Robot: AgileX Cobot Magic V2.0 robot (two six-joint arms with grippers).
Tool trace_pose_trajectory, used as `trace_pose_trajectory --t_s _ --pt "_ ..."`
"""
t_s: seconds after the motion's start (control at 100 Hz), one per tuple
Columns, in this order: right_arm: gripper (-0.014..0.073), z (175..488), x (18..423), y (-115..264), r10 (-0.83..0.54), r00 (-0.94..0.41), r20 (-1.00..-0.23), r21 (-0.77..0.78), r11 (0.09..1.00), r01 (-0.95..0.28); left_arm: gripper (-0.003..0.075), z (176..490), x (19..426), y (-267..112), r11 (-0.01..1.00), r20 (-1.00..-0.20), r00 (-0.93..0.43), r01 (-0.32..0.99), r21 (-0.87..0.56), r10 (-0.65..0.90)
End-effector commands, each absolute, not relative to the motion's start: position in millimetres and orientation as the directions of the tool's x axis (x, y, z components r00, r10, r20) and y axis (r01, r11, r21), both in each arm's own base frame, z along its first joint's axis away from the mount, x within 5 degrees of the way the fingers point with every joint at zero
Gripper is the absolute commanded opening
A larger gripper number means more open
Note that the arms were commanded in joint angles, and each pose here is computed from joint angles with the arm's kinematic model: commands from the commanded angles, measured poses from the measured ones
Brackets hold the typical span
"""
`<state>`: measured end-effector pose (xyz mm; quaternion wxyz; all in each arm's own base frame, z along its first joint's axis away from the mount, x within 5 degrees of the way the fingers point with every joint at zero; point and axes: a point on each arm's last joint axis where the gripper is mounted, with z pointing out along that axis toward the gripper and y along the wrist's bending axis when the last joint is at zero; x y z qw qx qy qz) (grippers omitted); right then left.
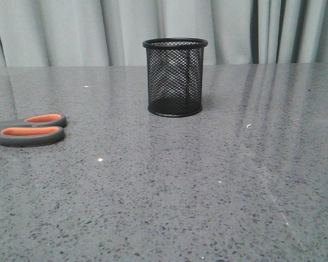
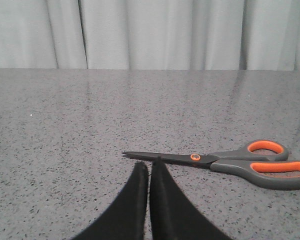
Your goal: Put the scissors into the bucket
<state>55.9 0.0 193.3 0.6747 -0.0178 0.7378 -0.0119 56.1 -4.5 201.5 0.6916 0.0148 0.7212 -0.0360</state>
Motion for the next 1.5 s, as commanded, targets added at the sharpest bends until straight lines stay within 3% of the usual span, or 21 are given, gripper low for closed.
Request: trace_pose_trajectory --t_s 0.0,1.03,1.2,1.34,1.49 --pt "-0.0045 200 55 0 -0.054 0.003 -0.999 -0.054 0.999 -0.005 -0.0020 197 56 -4 0.997 -0.998 0.030 0.065 -0.046 -0.048" --pt "-0.0045 201 55 0 -0.042 0.015 -0.999 -0.043 0.999 -0.007 -0.0020 198 56 -4 0.997 -0.998 0.034 0.065 -0.049 -0.051" --pt "-0.0045 204 55 1 0.098 0.053 -0.994 0.097 0.995 -0.021 -0.0020 198 56 -5 0.952 -0.955 0.018 0.081 -0.295 -0.297" --pt "-0.0045 208 54 1 0.209 0.089 -0.974 0.207 0.978 -0.032 -0.0020 198 56 -5 0.905 -0.908 0.011 0.087 -0.417 -0.419" --pt "-0.0045 213 54 -1 0.345 0.141 -0.928 0.342 0.939 -0.046 -0.0020 200 55 -5 0.803 -0.806 -0.002 0.096 -0.589 -0.591"
